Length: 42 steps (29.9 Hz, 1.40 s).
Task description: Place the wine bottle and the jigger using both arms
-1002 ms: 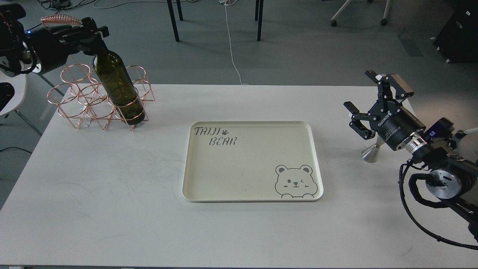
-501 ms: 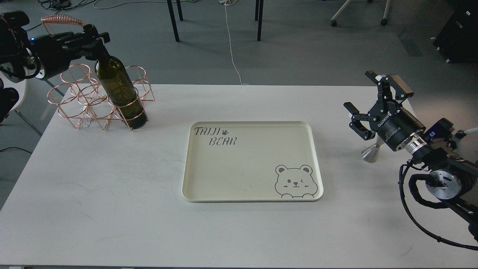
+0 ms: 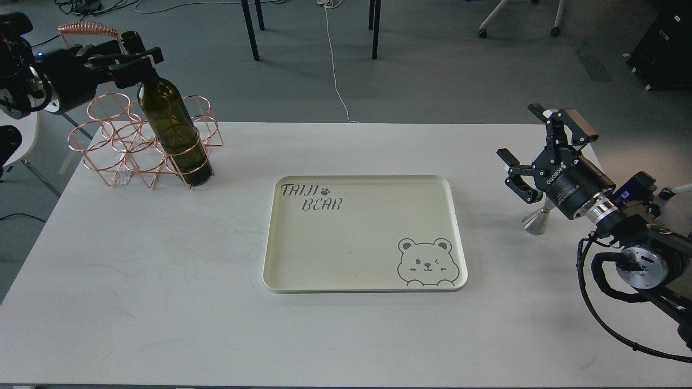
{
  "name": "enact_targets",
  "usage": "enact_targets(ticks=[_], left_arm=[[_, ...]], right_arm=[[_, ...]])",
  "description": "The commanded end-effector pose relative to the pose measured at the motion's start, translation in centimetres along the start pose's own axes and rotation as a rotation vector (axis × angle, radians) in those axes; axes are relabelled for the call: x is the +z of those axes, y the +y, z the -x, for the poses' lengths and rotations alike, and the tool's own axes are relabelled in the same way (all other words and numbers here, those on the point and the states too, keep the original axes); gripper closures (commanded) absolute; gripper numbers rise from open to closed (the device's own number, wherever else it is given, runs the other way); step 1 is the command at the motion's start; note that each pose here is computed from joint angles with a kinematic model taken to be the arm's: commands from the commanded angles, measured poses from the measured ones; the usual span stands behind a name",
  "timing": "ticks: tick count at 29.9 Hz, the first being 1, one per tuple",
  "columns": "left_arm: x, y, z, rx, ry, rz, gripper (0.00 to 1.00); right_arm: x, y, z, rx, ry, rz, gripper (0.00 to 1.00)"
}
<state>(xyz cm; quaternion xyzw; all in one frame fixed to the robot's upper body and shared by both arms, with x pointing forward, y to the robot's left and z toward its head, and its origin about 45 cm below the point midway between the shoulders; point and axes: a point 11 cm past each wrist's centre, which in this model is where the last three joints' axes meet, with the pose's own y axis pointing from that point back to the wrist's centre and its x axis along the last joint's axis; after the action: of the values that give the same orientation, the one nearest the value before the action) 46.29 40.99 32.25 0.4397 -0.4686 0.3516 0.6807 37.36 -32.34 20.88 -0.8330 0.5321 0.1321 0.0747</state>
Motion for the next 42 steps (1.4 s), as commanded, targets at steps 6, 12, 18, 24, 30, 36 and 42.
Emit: enact_targets(ticks=[6,12,18,24,30,36,42], left_arm=[[-1.3,5.2,2.1,-0.076,0.05,0.005,0.03],[4.5,7.5,1.5,-0.01,0.477,0.234,0.03],[10.2,6.6,-0.3,0.067,0.88,0.481,0.02],[13.1,4.5,3.6,0.076,1.081,0.586,0.02],[12.3,4.5,6.9,0.258,1.38,0.586,0.02],[10.9,4.2,12.9,0.315,1.631,0.453,0.02],[10.2,4.2,16.4,0.279,1.696,0.347,0.02]], right_arm=[[-0.5,-0.2,0.0,0.002,-0.002,-0.016,0.01],[-0.6,-0.4,0.2,0.001,-0.013,-0.029,0.01],[-0.4,-1.3,1.1,-0.008,-0.045,-0.056,0.01],[-0.1,-2.1,1.1,0.03,-0.052,-0.073,0.01],[0.3,-2.0,0.7,0.073,-0.036,-0.066,0.01],[1.1,-1.5,0.6,0.082,-0.048,-0.053,0.01],[1.4,-1.4,0.9,0.077,-0.059,-0.048,0.01]])
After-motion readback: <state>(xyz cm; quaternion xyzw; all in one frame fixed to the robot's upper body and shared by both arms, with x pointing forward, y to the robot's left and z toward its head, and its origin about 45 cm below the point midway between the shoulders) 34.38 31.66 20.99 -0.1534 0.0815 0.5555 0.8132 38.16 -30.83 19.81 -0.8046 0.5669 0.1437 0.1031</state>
